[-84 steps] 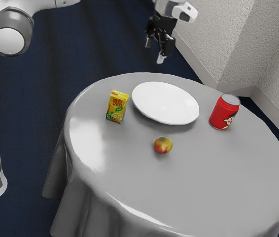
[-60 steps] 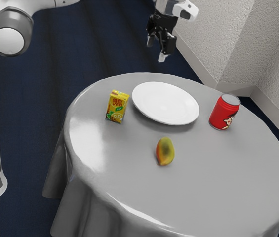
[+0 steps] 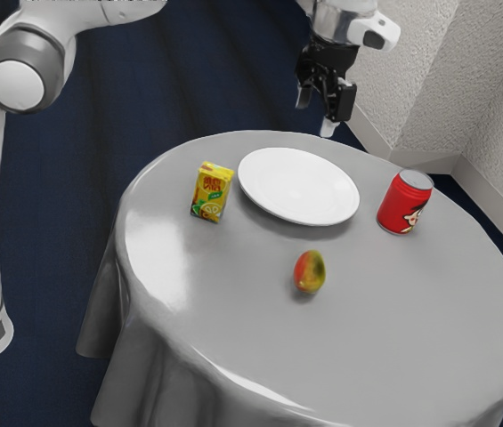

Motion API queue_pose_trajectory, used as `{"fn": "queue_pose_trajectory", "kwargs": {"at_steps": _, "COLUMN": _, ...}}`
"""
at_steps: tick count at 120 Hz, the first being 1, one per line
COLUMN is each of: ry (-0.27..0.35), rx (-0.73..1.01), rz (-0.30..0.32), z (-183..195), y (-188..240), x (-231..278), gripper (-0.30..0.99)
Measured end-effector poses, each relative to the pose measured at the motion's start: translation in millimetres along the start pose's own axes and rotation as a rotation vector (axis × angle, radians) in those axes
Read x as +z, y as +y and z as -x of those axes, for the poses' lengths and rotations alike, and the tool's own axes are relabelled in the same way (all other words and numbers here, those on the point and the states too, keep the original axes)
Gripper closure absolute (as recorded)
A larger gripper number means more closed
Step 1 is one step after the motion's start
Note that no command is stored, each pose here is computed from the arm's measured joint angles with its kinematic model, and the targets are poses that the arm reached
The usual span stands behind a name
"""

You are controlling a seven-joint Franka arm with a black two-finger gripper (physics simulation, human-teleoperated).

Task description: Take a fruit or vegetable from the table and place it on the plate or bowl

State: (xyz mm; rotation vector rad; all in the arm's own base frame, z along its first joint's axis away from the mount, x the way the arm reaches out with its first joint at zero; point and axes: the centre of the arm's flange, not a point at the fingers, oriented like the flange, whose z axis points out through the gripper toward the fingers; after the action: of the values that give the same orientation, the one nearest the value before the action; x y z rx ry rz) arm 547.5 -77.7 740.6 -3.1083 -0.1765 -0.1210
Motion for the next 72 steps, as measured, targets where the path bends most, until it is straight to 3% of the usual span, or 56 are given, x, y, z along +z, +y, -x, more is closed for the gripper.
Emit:
{"fn": "queue_pose_trajectory", "kwargs": {"at_steps": 36, "ry": -0.031, "rx": -0.183, "rz": -0.008, "z": -14, "y": -15, "x": 20, "gripper": 0.00}}
{"fn": "queue_pose_trajectory", "kwargs": {"at_steps": 58, "ry": -0.125, "rx": -0.205, "rz": -0.060, "z": 3, "y": -2, "x": 113, "gripper": 0.00}}
{"fn": "queue_pose_trajectory", "kwargs": {"at_steps": 72, "ry": -0.088, "rx": -0.215, "rz": -0.027, "z": -1, "y": 8, "x": 136, "gripper": 0.00}}
